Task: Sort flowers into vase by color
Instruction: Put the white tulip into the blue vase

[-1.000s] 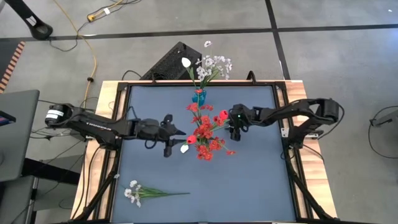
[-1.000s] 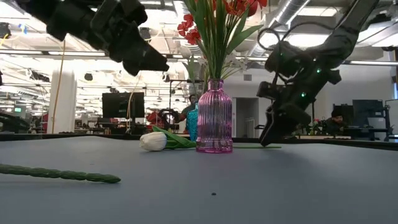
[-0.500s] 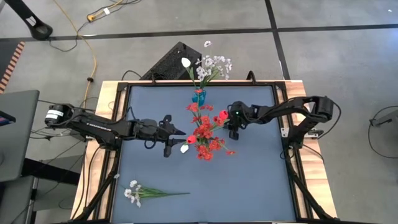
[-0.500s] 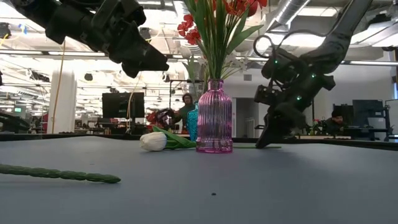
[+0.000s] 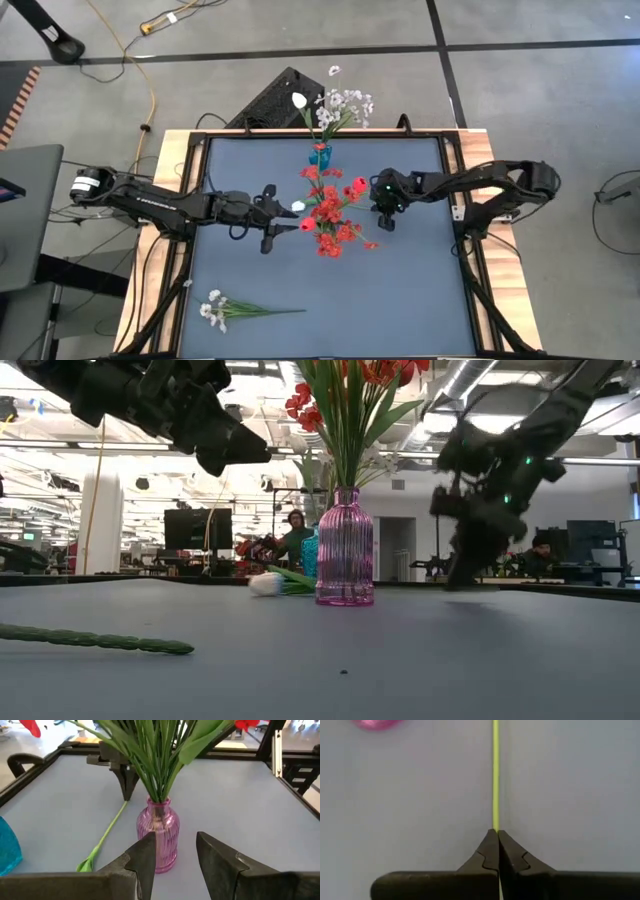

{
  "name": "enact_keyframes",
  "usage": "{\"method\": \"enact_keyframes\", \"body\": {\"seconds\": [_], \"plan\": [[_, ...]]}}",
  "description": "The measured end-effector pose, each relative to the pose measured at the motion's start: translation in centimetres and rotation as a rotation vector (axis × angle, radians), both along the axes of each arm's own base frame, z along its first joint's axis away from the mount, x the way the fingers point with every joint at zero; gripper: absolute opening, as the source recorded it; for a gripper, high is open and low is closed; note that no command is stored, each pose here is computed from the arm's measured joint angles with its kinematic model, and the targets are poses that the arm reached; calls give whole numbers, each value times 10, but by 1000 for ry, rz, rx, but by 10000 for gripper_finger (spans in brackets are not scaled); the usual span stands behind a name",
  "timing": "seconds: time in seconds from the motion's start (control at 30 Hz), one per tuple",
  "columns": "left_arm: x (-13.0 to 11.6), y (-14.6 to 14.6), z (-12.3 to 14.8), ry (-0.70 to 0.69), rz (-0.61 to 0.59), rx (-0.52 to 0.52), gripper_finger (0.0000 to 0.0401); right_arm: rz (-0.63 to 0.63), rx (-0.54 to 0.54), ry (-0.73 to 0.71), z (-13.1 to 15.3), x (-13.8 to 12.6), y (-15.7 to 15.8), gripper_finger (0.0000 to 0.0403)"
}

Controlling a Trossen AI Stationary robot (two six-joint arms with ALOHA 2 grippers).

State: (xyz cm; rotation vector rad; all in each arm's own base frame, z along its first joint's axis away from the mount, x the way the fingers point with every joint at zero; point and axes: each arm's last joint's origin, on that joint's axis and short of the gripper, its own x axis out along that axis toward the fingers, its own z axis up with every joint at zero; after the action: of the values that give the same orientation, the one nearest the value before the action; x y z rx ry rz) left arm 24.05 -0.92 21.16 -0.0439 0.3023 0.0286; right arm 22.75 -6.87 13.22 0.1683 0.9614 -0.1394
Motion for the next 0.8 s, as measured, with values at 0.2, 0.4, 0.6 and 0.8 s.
{"method": "enact_keyframes", "body": {"seconds": [0.2,0.4,0.6,0.8], "plan": [[-3,0,-2,-82,-3,10,129,-31,4,-167,33,-1,11,17],[-32,3,-26,-313,71,-85,129,-58,-16,-358,57,6,22,17],[-45,2,-38,-357,88,-210,129,-137,-42,-507,65,18,24,17],[-46,4,-38,-359,190,-191,129,-167,-85,-671,73,31,20,17]]}}
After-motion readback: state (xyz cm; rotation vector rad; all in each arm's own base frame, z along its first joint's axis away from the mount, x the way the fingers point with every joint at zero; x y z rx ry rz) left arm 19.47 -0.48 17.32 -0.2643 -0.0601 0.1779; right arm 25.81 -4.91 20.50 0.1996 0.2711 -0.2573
